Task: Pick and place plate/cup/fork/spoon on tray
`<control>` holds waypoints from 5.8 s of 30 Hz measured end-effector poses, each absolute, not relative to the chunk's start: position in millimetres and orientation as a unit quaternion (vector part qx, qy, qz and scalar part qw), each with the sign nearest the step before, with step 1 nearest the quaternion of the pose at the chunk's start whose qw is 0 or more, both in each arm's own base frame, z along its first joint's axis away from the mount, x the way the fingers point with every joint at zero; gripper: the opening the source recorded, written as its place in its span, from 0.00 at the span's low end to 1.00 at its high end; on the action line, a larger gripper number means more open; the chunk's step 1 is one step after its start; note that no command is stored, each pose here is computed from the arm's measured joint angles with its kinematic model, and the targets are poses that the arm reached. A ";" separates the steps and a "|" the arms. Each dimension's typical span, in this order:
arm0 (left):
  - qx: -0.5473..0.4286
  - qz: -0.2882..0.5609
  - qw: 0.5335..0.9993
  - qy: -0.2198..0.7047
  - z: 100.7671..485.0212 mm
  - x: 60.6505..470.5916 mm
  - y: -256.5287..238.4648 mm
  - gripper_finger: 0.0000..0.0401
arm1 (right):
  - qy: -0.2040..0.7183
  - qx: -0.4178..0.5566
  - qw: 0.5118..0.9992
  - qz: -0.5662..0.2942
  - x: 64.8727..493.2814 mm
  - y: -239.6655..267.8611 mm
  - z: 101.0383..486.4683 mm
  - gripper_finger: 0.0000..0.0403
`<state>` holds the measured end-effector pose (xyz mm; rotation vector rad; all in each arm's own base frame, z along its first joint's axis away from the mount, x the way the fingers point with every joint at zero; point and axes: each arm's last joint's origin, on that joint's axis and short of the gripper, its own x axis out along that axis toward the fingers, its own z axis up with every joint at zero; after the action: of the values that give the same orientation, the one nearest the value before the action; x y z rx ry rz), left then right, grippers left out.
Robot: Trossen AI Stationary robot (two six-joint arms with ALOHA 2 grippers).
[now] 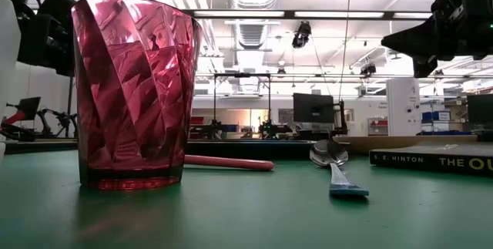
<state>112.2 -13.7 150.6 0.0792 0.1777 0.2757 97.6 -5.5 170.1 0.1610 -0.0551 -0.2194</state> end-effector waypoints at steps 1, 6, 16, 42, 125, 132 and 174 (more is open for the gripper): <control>0.039 0.137 0.986 0.089 150.5 112.2 -13.7 0.04 | -0.027 0.080 0.990 -0.109 97.6 -5.5 170.1 0.02; 0.064 0.135 0.985 0.091 150.7 112.2 -13.7 0.04 | -0.027 0.080 0.990 -0.109 97.7 -5.5 170.1 0.02; -0.060 0.137 0.988 -0.026 171.8 113.7 -14.1 0.04 | -0.149 0.161 0.971 -0.091 94.2 -5.7 192.1 0.02; 0.041 0.220 0.961 -0.162 220.4 108.0 -9.1 0.04 | -0.201 0.174 0.956 -0.120 104.2 -7.7 206.8 0.02; 0.145 0.335 0.920 -0.144 248.4 95.8 -1.8 0.04 | 0.260 0.102 0.955 0.099 433.3 82.7 291.6 0.46; 0.145 0.335 0.920 -0.145 249.1 95.6 -1.8 0.04 | 0.294 0.089 0.946 0.108 451.1 96.7 294.8 0.45; 0.144 0.335 0.919 -0.146 248.8 95.1 -1.6 0.04 | 0.512 0.064 0.847 0.129 502.7 112.6 236.9 0.45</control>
<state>95.1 -1.6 248.8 0.2961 -0.3002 0.6894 502.7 112.6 236.9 0.1352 1.0802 0.2721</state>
